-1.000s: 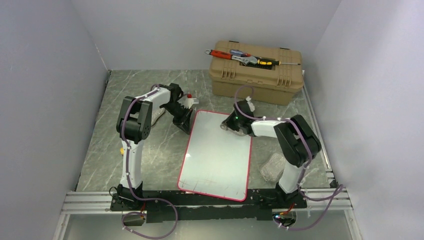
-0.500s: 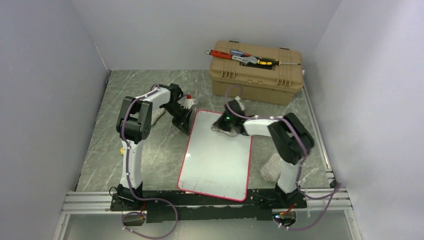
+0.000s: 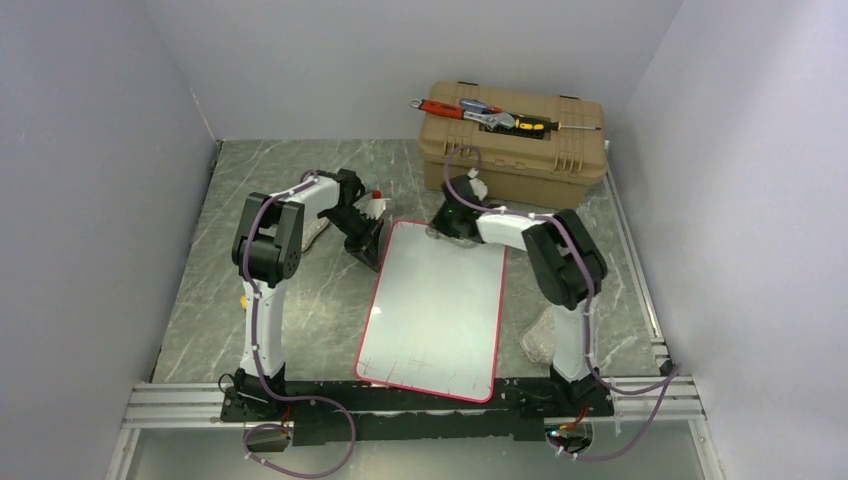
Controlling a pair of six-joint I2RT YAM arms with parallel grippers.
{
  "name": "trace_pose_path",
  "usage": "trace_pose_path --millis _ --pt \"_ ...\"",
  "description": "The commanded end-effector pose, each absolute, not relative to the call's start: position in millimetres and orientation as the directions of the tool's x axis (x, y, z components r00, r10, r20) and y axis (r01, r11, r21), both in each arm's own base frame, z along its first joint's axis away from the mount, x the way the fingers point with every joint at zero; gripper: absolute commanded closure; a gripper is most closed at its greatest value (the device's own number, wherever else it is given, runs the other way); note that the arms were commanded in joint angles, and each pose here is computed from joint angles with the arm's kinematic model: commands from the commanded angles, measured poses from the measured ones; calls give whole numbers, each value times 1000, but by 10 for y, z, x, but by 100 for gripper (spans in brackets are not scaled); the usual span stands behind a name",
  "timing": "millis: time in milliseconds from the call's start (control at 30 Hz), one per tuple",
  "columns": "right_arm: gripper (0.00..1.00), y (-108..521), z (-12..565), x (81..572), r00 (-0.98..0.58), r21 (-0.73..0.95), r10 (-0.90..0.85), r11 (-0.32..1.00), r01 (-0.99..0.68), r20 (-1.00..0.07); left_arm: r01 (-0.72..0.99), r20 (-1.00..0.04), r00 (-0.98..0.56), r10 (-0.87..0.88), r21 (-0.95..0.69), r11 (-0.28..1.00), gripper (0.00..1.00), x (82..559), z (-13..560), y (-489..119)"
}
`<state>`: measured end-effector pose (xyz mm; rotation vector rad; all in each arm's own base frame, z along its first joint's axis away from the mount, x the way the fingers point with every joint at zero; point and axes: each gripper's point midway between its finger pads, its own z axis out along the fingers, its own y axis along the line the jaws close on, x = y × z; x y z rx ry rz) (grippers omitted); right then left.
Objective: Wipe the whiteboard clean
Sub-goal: Erase the whiteboard at the center of the board.
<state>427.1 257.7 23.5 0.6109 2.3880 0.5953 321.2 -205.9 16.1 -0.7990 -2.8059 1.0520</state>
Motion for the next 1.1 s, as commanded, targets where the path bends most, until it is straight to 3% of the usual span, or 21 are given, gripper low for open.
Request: trace_pose_path --millis 0,100,333,633,900,1067 --pt "100 2974 -344 4021 -795 431 466 855 290 -389 495 -179 -850 496 -596 632 96 3236 149 -2044" --pt "100 3133 -427 4019 -801 447 469 847 288 -373 493 -176 -849 498 -602 628 89 3227 133 -2055" --pt "100 2740 -533 3844 -783 426 496 843 329 -377 515 -206 -840 502 -593 619 78 3226 182 -2075" --pt "100 3293 -529 4001 -827 443 430 860 254 -362 519 -187 -836 516 -576 631 81 3240 72 -2129" --pt "100 2448 -442 3833 -780 402 501 846 351 -374 525 -187 -832 522 -569 633 83 3189 12 -2097" --pt "100 2989 -498 3940 -844 397 400 883 250 -357 520 -184 -835 518 -569 637 83 3199 19 -2107"
